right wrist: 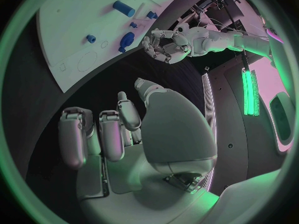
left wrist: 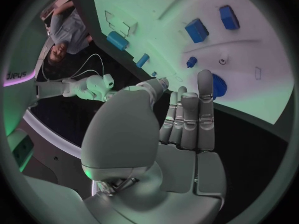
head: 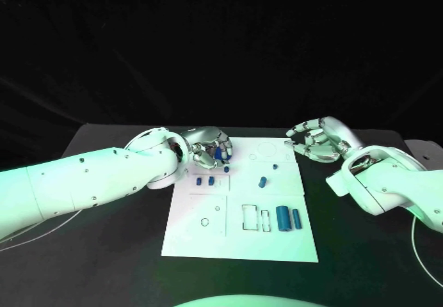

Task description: Assemble the parts on the task board

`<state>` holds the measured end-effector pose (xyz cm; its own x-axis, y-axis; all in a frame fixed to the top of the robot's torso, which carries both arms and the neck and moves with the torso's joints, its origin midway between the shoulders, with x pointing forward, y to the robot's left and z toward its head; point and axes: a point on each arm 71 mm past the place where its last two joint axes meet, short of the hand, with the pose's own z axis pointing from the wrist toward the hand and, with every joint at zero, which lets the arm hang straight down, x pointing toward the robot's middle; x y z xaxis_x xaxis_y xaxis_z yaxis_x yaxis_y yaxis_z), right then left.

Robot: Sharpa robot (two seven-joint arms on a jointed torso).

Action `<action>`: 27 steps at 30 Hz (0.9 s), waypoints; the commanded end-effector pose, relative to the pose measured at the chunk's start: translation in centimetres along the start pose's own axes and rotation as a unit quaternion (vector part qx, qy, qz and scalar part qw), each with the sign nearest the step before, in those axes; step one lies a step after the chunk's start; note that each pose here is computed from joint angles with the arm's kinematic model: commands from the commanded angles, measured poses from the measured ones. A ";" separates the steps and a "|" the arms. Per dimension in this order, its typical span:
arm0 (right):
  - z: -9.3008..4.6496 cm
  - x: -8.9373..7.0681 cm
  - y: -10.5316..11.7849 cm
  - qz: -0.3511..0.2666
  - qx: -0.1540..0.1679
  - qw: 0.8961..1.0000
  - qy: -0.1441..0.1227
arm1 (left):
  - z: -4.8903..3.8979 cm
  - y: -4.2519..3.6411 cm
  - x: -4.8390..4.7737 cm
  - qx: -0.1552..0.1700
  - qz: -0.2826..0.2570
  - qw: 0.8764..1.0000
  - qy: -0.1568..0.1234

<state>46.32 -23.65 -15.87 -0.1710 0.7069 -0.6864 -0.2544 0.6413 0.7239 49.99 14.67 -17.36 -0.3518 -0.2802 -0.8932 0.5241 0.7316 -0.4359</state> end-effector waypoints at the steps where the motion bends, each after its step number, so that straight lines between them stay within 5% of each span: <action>1: 0.0 0.0 0.2 0.003 -0.012 1.000 -0.003 | 0.21 -1.00 0.22 0.066 0.096 0.993 -0.005; 11: 0.0 0.1 0.3 0.004 -0.014 1.000 -0.003 | 1.27 -0.24 1.75 0.046 0.161 0.985 0.037; 27: 0.0 0.2 0.3 0.005 -0.014 1.000 -0.003 | 2.20 0.19 2.19 0.026 0.177 0.982 0.055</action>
<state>46.28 -23.45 -15.77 -0.1666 0.7154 -0.6786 -0.2677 0.6295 0.7294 51.06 12.97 -19.45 -0.2138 0.0220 -0.9766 0.6639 0.7366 -0.1288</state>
